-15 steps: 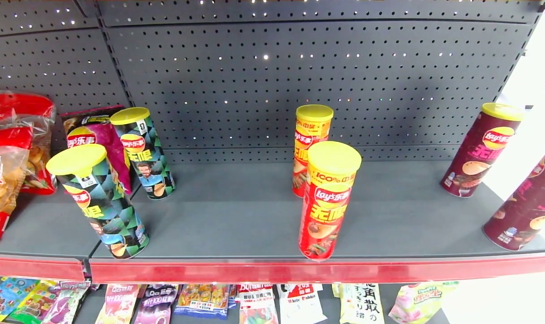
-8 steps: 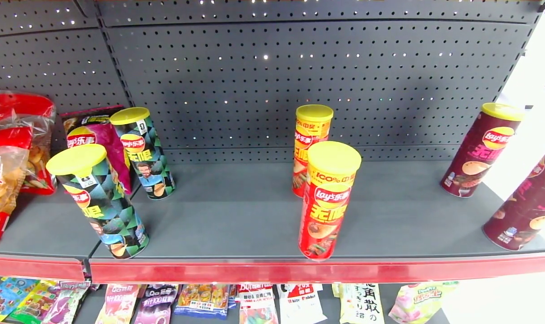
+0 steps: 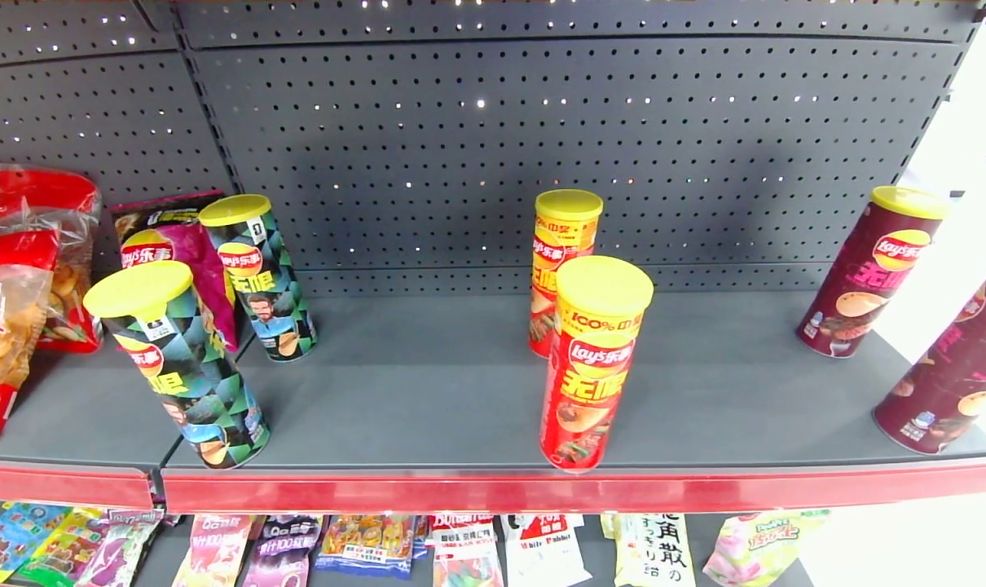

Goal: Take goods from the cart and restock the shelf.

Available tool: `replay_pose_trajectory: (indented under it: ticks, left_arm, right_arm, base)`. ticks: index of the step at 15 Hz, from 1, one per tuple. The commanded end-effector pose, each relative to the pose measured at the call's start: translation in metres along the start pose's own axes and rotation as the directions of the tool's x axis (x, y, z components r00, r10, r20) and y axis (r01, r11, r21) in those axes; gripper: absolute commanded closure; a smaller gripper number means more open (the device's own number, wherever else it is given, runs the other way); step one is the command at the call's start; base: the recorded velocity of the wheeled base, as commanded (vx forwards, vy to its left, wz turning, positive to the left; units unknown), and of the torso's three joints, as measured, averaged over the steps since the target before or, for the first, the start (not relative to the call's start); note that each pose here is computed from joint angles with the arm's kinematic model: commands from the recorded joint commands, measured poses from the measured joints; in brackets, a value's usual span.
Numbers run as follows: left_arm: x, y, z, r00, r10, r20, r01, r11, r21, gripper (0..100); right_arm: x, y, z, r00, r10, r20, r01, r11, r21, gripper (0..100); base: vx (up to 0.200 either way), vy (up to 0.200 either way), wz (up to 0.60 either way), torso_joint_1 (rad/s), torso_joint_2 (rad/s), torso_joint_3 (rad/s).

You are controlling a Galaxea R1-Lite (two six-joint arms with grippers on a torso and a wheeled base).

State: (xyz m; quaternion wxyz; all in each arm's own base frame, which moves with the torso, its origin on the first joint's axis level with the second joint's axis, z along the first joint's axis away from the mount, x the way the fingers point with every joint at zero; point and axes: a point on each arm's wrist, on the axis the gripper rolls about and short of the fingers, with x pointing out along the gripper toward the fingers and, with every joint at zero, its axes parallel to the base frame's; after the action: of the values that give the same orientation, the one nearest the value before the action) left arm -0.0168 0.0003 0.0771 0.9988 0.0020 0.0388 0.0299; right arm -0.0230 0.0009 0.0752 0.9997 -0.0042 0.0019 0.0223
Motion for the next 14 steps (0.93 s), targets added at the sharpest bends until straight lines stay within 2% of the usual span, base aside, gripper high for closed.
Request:
replay_pose_trajectory:
  ticks: [1,2,4,5,6,11,12,13,14]
  left_arm:
    - [-0.001,0.0,0.0,1.0,0.011,0.014,-0.011,1.0,-0.002,0]
    - [-0.005,0.001,-0.002,0.997,-0.029,0.073,0.029,1.0,0.002,0]
    - [-0.006,0.001,-0.002,0.997,-0.011,0.079,0.013,1.0,-0.025,0]
    - [-0.006,0.001,-0.002,0.997,-0.014,0.079,0.015,1.0,-0.017,0]
    - [-0.006,0.001,-0.002,0.997,-0.024,0.079,0.024,1.0,0.006,0]
    - [-0.006,0.001,-0.002,0.997,-0.024,0.077,0.025,1.0,-0.003,0]
    - [-0.006,0.001,-0.002,0.997,-0.024,0.077,0.025,1.0,-0.003,0]
    - [-0.006,0.001,-0.002,0.997,-0.024,0.077,0.025,1.0,-0.003,0]
    - [-0.006,0.001,-0.002,0.997,-0.024,0.077,0.025,1.0,-0.003,0]
  right_arm:
    - [0.0,0.0,0.0,1.0,0.0,-0.001,0.0,1.0,0.002,0]
    - [0.0,0.0,0.0,1.0,0.001,-0.002,-0.001,1.0,0.001,0]
    - [0.0,0.0,0.0,1.0,0.004,-0.001,-0.004,1.0,-0.002,0]
    - [0.0,0.0,0.0,1.0,0.003,-0.001,-0.003,1.0,-0.001,0]
    - [0.0,0.0,0.0,1.0,0.003,-0.001,-0.003,1.0,0.001,0]
    - [0.0,0.0,0.0,1.0,0.004,0.001,-0.004,1.0,0.005,0]
    - [-0.003,0.001,0.017,0.998,0.035,0.059,-0.037,0.999,0.035,0]
    - [-0.005,0.001,0.064,0.988,0.112,0.104,-0.124,0.986,0.109,0]
    - [0.001,0.0,0.089,0.989,0.114,0.096,-0.128,0.98,0.153,0]
  base:
    - [0.0,0.0,0.0,0.0,0.0,0.0]
    - [0.0,0.0,0.0,0.0,0.0,0.0]
    - [0.0,0.0,0.0,0.0,0.0,0.0]
    - [0.0,0.0,0.0,0.0,0.0,0.0]
    - [0.0,0.0,0.0,0.0,0.0,0.0]
    - [0.0,0.0,0.0,0.0,0.0,0.0]
    - [0.0,0.0,0.0,0.0,0.0,0.0]
    - [0.0,0.0,0.0,0.0,0.0,0.0]
    - [0.0,0.0,0.0,0.0,0.0,0.0]
